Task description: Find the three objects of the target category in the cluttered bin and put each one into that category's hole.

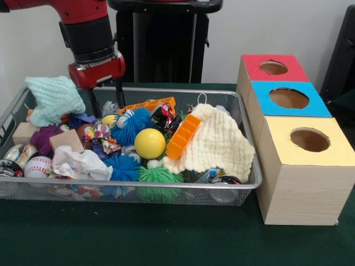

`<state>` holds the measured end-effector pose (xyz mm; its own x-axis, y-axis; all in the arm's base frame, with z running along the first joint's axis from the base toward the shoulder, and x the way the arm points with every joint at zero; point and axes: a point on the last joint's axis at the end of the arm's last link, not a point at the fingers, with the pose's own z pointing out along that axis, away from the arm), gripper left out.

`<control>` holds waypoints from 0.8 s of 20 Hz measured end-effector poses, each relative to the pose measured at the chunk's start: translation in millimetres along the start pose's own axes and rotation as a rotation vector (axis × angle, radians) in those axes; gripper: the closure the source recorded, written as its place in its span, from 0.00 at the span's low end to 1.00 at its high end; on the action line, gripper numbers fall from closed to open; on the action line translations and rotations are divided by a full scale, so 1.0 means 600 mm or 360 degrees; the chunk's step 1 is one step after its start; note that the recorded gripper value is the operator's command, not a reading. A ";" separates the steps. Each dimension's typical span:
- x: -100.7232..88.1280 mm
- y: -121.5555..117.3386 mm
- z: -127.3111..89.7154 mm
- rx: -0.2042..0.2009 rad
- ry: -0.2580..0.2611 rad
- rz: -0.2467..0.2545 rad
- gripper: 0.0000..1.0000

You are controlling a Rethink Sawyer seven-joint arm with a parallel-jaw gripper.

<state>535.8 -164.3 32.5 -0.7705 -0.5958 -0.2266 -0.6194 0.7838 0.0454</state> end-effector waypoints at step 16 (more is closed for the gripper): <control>-0.015 -0.011 0.001 0.0025 -0.0008 -0.0007 0.00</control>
<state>546.9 -164.2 33.8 -0.7670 -0.5984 -0.2315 -0.6203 0.7838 0.0289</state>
